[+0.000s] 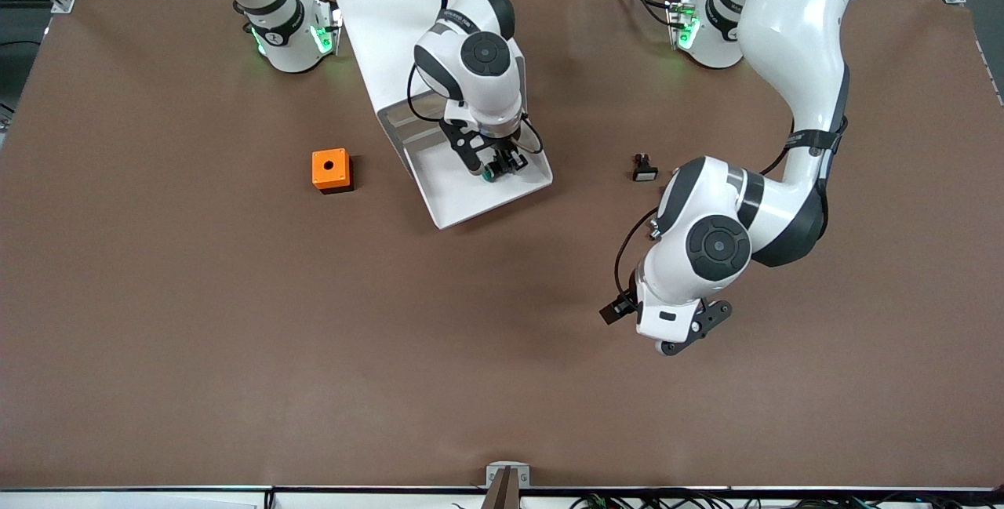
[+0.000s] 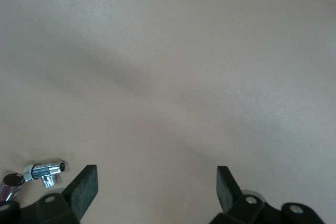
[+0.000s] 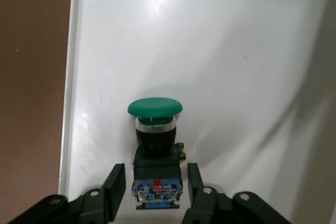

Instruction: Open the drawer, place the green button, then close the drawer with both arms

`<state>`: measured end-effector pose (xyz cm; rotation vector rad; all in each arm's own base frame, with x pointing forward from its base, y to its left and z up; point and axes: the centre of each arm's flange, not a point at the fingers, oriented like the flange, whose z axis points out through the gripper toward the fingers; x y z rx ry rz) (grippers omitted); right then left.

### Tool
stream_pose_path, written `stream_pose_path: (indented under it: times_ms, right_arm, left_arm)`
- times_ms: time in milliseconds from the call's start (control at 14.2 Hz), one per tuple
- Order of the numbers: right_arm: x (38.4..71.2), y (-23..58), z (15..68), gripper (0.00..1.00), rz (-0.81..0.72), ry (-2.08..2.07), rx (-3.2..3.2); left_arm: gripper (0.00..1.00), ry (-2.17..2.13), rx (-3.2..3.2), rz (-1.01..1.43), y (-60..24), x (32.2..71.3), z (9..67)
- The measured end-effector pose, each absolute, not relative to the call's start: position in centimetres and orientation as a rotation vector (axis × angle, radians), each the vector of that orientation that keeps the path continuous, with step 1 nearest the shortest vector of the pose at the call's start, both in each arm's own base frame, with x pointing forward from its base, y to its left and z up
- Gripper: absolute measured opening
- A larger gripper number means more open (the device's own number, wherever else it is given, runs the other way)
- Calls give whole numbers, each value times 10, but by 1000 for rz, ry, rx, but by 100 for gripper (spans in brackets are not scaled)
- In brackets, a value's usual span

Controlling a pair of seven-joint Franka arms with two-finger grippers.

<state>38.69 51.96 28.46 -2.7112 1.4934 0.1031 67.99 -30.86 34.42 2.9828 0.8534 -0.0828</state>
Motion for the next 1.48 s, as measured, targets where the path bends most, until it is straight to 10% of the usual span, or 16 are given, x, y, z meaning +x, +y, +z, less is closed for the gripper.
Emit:
stream_pose_path:
  times_ms: [283,1483]
  right_arm:
    - [388,521,288,99,98,1461,-2722]
    - [514,349,432,100,277,937,-3062]
  left_arm:
    - [100,854,2984,-85,-308,680,343]
    - [100,687,3042,-118,-382,637,332]
